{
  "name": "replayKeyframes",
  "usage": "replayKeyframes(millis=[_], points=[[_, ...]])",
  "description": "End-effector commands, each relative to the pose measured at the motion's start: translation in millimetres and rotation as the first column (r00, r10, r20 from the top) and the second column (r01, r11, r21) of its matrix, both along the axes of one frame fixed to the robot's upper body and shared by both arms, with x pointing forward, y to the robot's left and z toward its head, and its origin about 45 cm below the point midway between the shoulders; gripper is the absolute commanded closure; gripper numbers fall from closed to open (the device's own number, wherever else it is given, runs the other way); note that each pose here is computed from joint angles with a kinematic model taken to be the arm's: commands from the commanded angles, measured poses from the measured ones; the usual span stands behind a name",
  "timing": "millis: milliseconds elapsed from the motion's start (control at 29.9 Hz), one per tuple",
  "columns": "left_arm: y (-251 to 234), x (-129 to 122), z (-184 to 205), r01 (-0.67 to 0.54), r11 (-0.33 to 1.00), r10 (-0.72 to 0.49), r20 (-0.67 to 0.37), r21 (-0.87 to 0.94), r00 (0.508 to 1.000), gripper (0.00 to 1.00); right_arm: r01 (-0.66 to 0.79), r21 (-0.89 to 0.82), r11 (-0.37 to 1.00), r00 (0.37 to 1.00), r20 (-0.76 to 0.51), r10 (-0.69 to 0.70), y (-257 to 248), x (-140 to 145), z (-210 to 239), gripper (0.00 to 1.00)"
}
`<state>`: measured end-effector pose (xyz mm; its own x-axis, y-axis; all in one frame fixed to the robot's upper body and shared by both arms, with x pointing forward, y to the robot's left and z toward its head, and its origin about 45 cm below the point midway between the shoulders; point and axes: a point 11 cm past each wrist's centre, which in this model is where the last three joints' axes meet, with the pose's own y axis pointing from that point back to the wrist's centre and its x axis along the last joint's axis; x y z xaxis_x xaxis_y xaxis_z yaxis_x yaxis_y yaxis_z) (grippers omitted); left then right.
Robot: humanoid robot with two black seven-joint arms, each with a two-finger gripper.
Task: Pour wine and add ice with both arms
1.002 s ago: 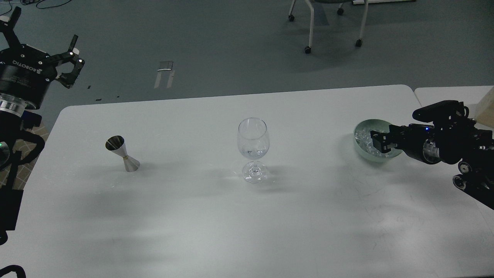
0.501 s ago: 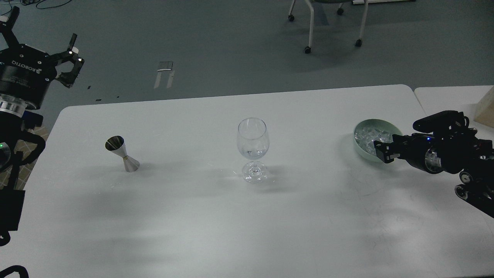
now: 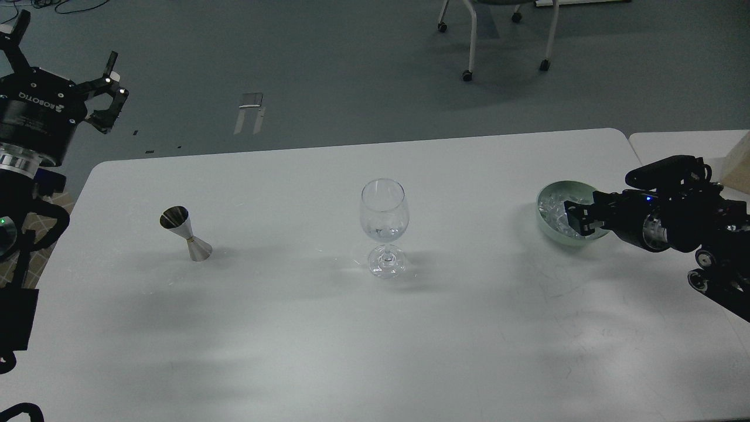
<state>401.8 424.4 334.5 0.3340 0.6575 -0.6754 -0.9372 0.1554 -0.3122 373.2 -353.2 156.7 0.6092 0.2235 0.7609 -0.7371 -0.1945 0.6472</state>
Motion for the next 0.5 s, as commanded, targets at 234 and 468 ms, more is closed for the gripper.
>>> replayKeyframes(millis=[234, 468], points=[[1.2, -0.2, -1.8, -0.004, 1.0, 0.004, -0.006, 0.004, 1.0, 0.02, 0.0, 0.006, 1.0, 1.0, -0.016, 0.0, 9.0, -2.4, -10.3, 0.42], [2.2, -0.4, -1.0, -0.005, 1.0, 0.005, -0.004, 0.0, 1.0, 0.02, 0.001, 0.006, 1.0, 1.0, -0.021, 0.0, 16.5, -1.8, -13.6, 0.54]])
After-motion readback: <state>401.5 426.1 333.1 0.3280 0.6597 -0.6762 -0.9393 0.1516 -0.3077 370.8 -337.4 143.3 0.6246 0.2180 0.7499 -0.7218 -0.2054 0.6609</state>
